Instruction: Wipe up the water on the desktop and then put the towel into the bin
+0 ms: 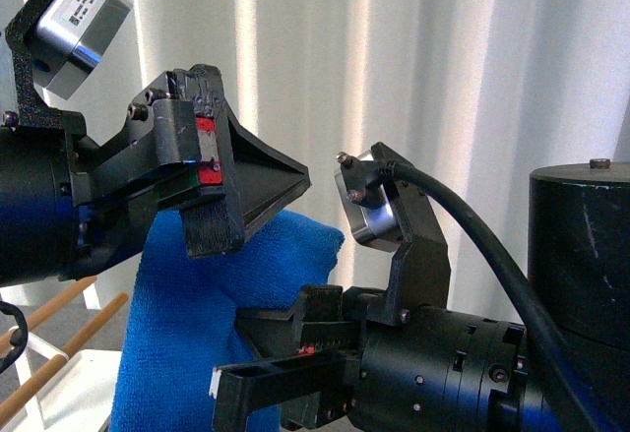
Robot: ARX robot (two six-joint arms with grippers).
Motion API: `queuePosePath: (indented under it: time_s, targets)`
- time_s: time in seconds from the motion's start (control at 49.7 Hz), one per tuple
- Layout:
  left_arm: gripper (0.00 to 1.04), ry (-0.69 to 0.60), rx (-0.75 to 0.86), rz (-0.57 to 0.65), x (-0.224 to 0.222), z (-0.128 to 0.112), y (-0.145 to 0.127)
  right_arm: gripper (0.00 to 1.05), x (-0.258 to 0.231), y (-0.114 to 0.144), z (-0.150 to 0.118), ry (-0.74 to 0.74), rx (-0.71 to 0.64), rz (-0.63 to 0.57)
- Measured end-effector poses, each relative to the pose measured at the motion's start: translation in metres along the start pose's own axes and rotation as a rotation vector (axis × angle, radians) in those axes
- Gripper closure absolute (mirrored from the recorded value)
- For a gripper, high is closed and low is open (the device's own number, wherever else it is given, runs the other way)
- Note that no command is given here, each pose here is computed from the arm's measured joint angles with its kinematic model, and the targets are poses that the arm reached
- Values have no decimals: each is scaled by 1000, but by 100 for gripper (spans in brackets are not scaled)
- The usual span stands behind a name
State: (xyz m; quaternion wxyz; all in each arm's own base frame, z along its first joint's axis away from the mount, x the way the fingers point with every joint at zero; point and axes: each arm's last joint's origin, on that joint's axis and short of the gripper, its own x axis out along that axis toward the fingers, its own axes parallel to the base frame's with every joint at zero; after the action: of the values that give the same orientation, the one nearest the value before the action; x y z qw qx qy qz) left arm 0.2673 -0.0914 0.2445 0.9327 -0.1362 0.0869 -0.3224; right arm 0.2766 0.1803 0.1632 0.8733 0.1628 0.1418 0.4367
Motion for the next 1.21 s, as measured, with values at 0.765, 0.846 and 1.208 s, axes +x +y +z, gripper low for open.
queuePosePath:
  time_s: [0.765, 0.846, 1.208]
  targets:
    - [101, -174, 269, 654, -107, -59, 19, 101, -10, -3, 4, -8, -20, -21]
    - [101, -172, 269, 660, -114, -64, 19, 101, -10, -3, 5, -9, -24, -22]
    - [101, -173, 269, 660, -146, -77, 20, 101, -16, -3, 6, 0, -45, -58]
